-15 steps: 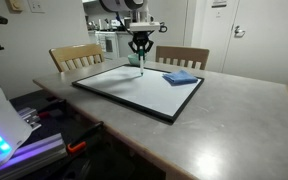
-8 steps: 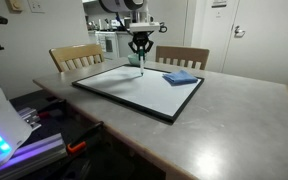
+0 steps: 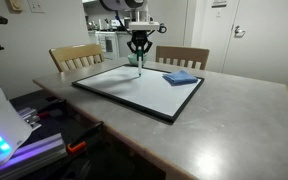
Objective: Take the marker out of the bowl and use it to write on the board
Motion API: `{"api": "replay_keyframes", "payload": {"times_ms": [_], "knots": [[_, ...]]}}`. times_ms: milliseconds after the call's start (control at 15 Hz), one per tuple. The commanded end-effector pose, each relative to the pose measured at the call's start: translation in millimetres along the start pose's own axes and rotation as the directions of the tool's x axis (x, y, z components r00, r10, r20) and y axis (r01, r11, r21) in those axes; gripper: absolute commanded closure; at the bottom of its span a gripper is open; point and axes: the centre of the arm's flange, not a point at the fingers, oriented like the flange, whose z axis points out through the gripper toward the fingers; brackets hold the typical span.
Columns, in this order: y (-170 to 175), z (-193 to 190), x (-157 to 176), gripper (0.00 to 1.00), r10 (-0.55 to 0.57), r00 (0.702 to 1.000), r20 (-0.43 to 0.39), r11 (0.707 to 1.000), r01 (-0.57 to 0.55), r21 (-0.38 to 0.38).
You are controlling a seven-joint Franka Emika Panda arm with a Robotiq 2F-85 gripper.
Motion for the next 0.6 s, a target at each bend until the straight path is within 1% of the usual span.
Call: {"api": "replay_keyframes", "payload": {"times_ms": [0,533], "knots": [[0.9,0.4,-3.9,0.95,-0.009,1.000,0.027,0.999,0.007,0.050],[-7.3,3.1,-2.1,0.95,-0.012,0.999,0.044,0.996,0.008,0.087]]}}
